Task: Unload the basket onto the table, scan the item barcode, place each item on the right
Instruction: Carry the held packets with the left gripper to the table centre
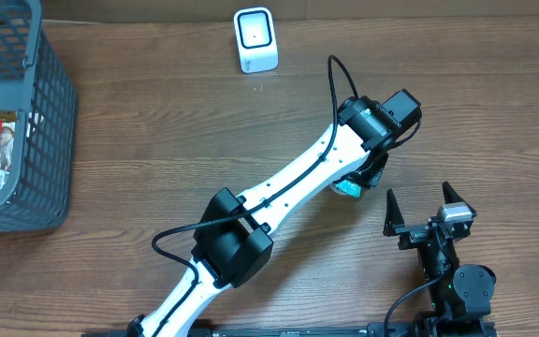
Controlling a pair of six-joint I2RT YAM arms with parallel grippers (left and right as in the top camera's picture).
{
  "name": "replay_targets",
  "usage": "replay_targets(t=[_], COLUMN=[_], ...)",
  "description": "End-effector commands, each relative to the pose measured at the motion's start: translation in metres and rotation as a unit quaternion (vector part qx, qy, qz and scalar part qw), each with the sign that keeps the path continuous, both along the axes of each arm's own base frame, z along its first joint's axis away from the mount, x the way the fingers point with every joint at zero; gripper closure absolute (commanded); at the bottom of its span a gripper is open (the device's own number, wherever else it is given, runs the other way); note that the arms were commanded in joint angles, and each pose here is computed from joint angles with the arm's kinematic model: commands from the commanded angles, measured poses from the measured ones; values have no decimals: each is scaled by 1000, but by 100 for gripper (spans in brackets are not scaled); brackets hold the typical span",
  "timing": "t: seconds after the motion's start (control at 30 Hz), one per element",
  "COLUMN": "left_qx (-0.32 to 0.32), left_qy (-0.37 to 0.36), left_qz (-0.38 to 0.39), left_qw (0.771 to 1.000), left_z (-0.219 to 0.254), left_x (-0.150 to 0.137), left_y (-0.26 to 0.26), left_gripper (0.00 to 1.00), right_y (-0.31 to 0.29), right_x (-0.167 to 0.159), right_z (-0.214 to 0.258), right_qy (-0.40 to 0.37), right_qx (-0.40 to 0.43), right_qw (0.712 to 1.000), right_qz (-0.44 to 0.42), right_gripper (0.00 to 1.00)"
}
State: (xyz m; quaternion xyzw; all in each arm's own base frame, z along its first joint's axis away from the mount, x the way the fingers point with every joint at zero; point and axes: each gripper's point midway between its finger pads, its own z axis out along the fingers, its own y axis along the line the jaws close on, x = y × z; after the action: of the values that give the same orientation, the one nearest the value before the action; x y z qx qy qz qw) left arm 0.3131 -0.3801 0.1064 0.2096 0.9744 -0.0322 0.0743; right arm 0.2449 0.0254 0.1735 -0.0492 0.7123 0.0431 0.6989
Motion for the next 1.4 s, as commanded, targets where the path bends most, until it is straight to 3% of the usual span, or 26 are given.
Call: replay_targets(t=[0.0, 0.6, 0.8, 1.0, 1.37], left_qx=[-6, 6, 6, -4, -34], left_qy=[-19, 9, 9, 22, 14], left_qz=[7, 4, 4, 2, 15], left_qw=[1000, 1000, 1000, 1000, 999], left_z=[7, -48, -48, -48, 3], left_x=[4, -5, -5, -8, 5], left_y=[-4, -2, -2, -5, -4], left_gripper=[58, 52, 37, 0, 0], right_y=[-1, -1, -1, -1, -1], right_x=[0, 0, 0, 0, 0], right_z=[-2, -2, -2, -2, -2], right_qy=[-1, -1, -1, -1, -1], right_qx=[-4, -4, -4, -4, -4], right_qw=[1000, 1000, 1000, 1000, 1000], right_qz=[-3, -3, -3, -3, -3], right_gripper=[0, 0, 0, 0, 0])
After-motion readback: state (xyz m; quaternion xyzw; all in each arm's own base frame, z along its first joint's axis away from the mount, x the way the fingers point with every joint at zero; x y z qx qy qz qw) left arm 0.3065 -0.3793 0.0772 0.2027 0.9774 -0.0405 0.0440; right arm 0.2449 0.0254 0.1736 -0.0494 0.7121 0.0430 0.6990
